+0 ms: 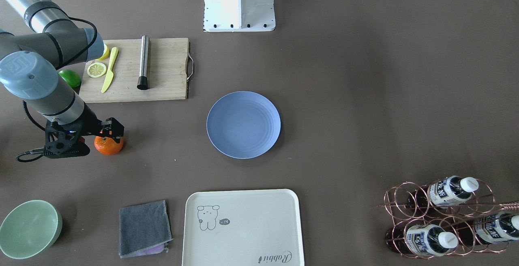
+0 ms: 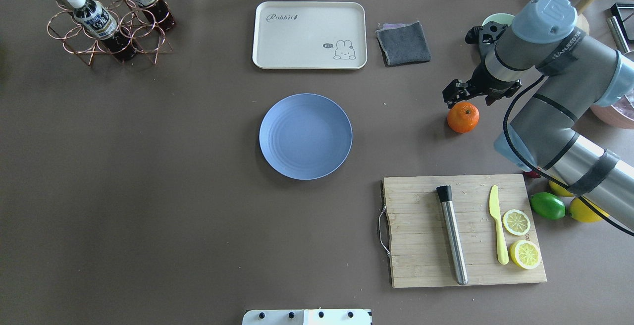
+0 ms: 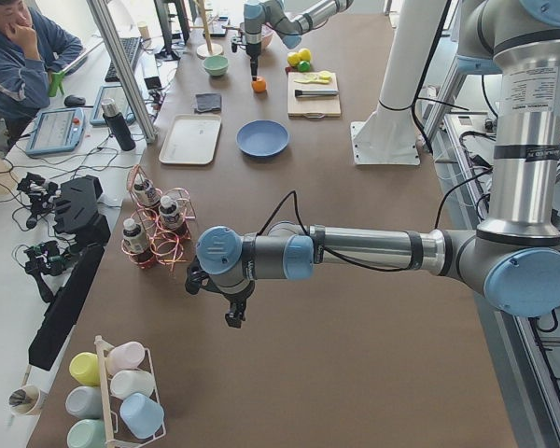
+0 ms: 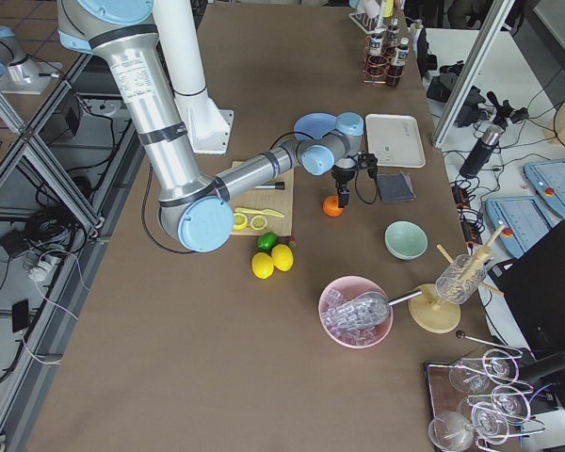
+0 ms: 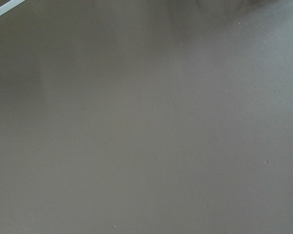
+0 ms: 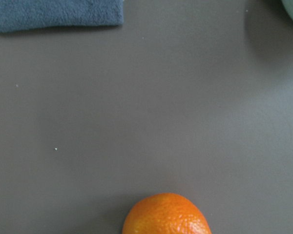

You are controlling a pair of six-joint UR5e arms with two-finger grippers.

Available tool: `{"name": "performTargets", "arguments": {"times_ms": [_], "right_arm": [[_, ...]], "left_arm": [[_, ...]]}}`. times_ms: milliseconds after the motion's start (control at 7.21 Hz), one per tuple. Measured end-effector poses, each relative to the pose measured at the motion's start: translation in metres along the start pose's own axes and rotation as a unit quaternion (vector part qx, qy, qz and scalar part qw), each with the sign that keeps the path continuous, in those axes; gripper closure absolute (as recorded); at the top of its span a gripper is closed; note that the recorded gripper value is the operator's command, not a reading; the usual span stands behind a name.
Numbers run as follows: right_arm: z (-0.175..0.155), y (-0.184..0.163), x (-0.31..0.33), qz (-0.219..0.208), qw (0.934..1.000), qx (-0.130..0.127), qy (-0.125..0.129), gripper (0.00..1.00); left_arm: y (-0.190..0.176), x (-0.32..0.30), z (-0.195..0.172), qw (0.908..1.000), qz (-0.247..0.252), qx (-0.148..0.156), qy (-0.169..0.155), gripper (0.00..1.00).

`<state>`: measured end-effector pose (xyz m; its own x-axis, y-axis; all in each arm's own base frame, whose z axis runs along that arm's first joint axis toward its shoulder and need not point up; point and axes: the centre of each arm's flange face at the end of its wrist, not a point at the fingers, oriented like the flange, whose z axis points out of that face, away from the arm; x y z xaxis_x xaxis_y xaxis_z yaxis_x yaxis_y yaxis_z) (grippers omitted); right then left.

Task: Pick orange to plate
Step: 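Lower the right gripper and grasp the orange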

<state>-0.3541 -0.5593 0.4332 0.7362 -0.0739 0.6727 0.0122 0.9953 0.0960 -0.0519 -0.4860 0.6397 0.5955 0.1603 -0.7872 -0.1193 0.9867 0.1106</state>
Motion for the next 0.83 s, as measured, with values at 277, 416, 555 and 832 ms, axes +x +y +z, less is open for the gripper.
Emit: {"name": "performTargets", "arguments": {"times_ms": [277, 416, 555, 832], "right_arm": [[0.025, 0.004, 0.004, -0.005, 1.0000, -0.002, 0.003, 0.00], [0.030, 0.007, 0.004, -0.007, 1.0000, -0.004, 0.004, 0.00], [0.034, 0.009, 0.002, -0.009, 0.9999, -0.007, 0.004, 0.05], [0.036, 0.012, -0.003, -0.011, 0.9999, -0.008, 0.003, 1.00]], "left_arm": [[0.000, 0.000, 0.001, 1.0000, 0.000, 0.000, 0.002, 0.02], [0.000, 0.000, 0.001, 1.0000, 0.000, 0.000, 0.002, 0.02], [0.000, 0.000, 0.001, 1.0000, 0.000, 0.000, 0.002, 0.02], [0.000, 0.000, 0.001, 1.0000, 0.000, 0.000, 0.002, 0.02]]}}
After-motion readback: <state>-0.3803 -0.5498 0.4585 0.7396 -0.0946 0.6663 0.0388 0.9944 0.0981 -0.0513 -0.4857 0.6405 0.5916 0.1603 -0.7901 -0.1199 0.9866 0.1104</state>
